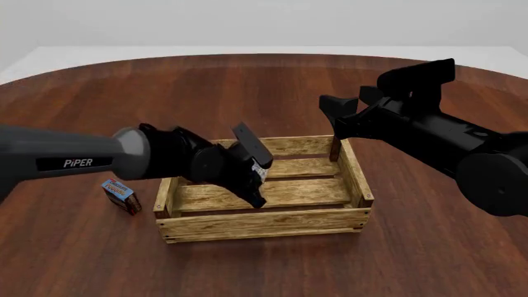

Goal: Stack the right bowl on the left bowl and place them in the tray.

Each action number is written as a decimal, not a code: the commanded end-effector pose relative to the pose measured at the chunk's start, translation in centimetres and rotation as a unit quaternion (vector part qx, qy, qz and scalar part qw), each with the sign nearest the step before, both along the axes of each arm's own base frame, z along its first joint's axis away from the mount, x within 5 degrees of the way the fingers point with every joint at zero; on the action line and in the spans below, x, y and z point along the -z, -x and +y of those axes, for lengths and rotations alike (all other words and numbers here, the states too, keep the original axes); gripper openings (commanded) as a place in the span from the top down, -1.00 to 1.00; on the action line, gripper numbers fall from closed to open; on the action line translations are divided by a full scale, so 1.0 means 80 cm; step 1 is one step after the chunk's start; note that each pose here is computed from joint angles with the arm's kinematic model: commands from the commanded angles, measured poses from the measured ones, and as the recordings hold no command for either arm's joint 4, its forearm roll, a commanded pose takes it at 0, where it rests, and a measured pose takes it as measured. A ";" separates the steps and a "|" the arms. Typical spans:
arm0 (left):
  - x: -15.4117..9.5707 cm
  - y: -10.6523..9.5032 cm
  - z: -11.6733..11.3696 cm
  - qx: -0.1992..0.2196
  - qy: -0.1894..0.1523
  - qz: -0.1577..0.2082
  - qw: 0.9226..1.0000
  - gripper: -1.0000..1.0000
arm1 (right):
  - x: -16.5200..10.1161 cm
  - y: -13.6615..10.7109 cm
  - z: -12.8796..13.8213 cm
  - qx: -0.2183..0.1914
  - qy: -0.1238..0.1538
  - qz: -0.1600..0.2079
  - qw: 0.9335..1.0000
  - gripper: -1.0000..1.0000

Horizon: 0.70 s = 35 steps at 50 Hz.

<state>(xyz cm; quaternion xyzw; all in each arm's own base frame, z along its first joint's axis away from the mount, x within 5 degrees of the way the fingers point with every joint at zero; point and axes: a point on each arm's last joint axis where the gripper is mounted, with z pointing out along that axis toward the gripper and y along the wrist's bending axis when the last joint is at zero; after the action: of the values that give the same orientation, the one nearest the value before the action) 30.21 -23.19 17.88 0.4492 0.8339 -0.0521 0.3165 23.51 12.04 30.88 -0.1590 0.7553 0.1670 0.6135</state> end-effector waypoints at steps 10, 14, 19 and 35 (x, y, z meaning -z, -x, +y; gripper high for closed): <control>-0.004 0.014 -0.017 0.033 -0.005 -0.007 0.999 1.00 | 0.000 0.000 0.000 -0.001 0.000 0.000 1.000 -1.00; -0.002 0.014 -0.018 0.034 -0.006 -0.006 0.999 1.00 | 0.000 0.000 0.000 0.000 0.000 0.000 1.000 -1.00; 0.002 0.015 -0.022 0.037 -0.008 -0.002 0.999 1.00 | 0.000 0.000 0.000 -0.001 0.000 0.000 1.000 -1.00; 0.004 0.014 -0.022 0.038 -0.010 -0.002 0.999 -1.00 | 0.000 0.000 0.000 -0.001 0.000 -0.001 1.000 -1.00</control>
<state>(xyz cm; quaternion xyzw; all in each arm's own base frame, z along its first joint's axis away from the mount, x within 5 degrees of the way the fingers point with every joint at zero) 30.35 -24.15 16.83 0.4643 0.8271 -0.0505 0.3127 23.51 12.04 30.88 -0.1591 0.7553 0.1670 0.6135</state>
